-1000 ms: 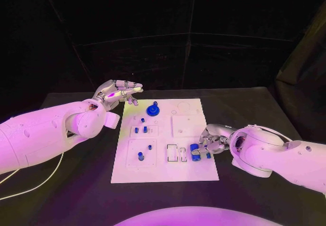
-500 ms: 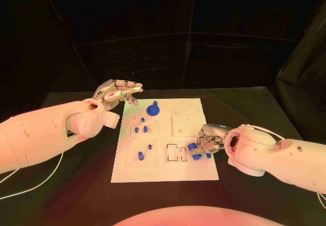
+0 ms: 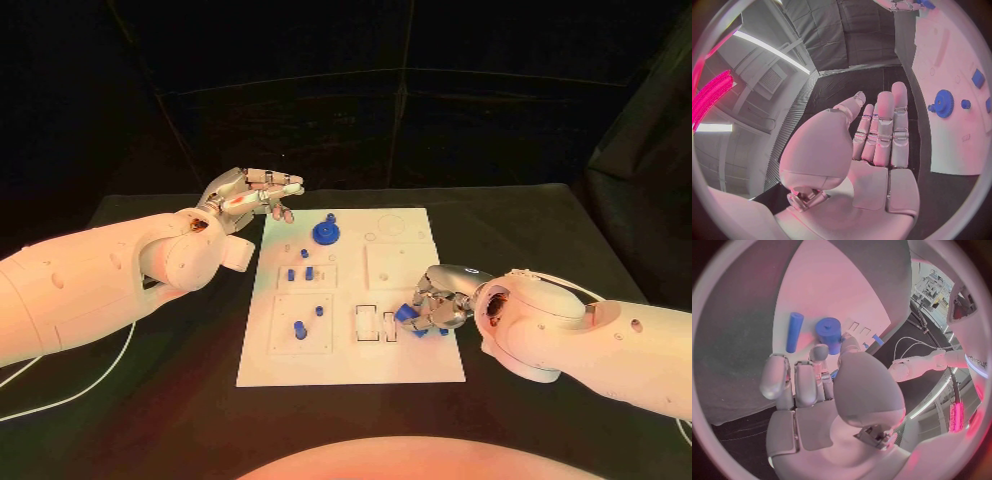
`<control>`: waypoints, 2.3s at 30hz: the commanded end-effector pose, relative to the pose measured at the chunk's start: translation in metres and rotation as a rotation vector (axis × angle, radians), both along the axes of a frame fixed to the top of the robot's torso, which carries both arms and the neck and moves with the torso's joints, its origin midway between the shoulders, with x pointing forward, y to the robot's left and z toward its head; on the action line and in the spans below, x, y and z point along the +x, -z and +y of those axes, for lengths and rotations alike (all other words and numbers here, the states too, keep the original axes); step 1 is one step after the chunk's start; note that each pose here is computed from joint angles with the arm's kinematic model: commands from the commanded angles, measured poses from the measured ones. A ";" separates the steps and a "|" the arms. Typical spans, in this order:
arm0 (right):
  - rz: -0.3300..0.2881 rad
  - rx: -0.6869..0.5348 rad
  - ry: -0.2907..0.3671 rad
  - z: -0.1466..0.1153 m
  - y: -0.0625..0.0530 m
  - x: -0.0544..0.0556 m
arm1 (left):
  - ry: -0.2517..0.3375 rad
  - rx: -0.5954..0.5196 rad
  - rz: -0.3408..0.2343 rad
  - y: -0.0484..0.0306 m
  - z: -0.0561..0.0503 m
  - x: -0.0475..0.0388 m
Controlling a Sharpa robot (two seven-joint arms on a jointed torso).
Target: Assemble the parts on the task board
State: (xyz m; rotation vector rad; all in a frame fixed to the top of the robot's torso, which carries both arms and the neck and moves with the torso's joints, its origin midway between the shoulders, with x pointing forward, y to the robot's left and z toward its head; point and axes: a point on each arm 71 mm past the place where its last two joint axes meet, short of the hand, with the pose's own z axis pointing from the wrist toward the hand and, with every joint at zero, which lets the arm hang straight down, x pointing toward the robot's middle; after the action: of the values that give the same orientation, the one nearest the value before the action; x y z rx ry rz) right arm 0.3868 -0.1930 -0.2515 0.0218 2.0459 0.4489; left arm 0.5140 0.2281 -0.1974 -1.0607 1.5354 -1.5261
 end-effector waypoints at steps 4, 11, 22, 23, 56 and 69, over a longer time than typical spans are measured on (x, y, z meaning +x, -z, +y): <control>-0.010 0.107 0.083 -0.004 -0.005 -0.009 | 0.012 -0.008 0.002 -0.0010 -0.001 -0.0003; -0.004 0.203 0.100 0.002 -0.012 -0.016 | 0.015 -0.009 0.003 -0.0010 -0.002 -0.0005; 0.057 0.217 0.078 0.019 -0.006 -0.014 | 0.017 -0.010 0.003 -0.0011 -0.002 -0.0008; 0.062 0.217 0.073 0.021 -0.006 -0.013 | 0.017 -0.010 0.003 -0.0011 -0.002 -0.0008; 0.048 0.153 0.046 0.047 0.001 -0.003 | 0.021 -0.010 0.006 -0.0008 -0.004 -0.0005; 0.015 0.120 -0.019 0.052 -0.001 -0.006 | 0.022 -0.010 0.007 -0.0006 -0.004 -0.0004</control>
State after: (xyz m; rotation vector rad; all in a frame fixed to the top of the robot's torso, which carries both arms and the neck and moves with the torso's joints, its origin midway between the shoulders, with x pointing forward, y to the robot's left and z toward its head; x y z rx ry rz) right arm 0.3812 -0.1436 -0.2522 0.1419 2.0498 0.5914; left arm 0.5136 0.2258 -0.1981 -1.0618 1.5490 -1.5320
